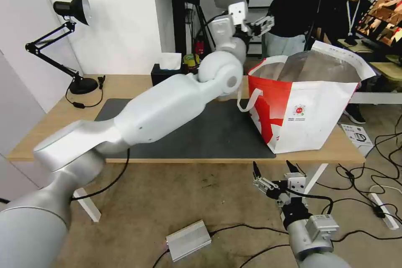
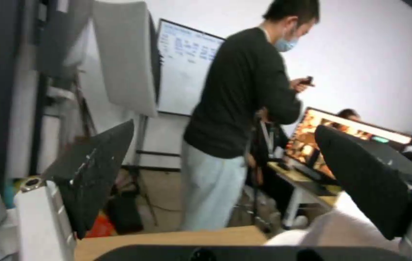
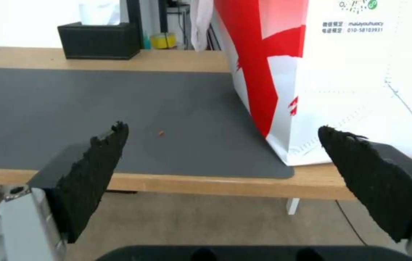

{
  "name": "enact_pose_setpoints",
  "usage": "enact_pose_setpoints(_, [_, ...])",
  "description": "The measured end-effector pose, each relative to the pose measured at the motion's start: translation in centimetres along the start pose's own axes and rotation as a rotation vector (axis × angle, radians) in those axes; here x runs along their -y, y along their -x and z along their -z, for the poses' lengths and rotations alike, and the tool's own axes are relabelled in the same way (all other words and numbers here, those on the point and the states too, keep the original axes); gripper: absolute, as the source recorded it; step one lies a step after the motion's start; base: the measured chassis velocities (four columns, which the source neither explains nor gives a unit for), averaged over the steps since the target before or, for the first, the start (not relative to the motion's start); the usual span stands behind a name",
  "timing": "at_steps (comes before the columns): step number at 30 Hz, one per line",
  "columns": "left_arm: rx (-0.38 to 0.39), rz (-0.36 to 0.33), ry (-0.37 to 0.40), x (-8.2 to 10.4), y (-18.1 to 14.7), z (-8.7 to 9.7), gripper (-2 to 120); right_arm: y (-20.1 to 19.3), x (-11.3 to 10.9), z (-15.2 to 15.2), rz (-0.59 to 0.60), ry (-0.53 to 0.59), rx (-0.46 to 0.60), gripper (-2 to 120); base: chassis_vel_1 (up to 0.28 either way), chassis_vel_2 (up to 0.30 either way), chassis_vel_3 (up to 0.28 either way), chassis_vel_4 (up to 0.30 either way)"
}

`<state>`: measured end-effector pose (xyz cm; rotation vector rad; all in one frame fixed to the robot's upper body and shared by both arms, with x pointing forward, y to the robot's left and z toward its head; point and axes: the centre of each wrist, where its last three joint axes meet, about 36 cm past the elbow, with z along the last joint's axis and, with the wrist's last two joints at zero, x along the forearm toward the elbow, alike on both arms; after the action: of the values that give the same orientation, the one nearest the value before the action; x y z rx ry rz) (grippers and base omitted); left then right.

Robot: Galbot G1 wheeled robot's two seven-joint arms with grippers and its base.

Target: Pick up the trash from the table and place it into the takeout bag.

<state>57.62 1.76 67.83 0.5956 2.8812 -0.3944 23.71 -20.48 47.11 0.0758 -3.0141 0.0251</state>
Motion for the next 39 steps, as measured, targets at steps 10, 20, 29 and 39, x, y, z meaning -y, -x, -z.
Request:
enact_pose_setpoints(10, [0.054, 0.044, 0.057, -3.7, -4.7, -2.0, 100, 0.0, 0.0, 0.0, 0.000, 0.000, 0.000, 100, 0.000, 0.000, 0.000, 0.000])
enact_pose_setpoints(20, [0.086, 0.115, 0.101, -8.1, -11.9, -3.1, 100, 0.0, 0.0, 0.0, 0.000, 0.000, 0.000, 100, 0.000, 0.000, 0.000, 0.000])
enact_pose_setpoints(29, [0.089, 0.180, 0.113, -10.3, -16.5, -4.0, 100, 0.0, 0.0, 0.0, 0.000, 0.000, 0.000, 100, 0.000, 0.000, 0.000, 0.000])
enact_pose_setpoints(39, [0.091, 0.241, 0.156, -13.3, -25.4, -5.4, 100, 0.0, 0.0, 0.0, 0.000, 0.000, 0.000, 100, 0.000, 0.000, 0.000, 0.000])
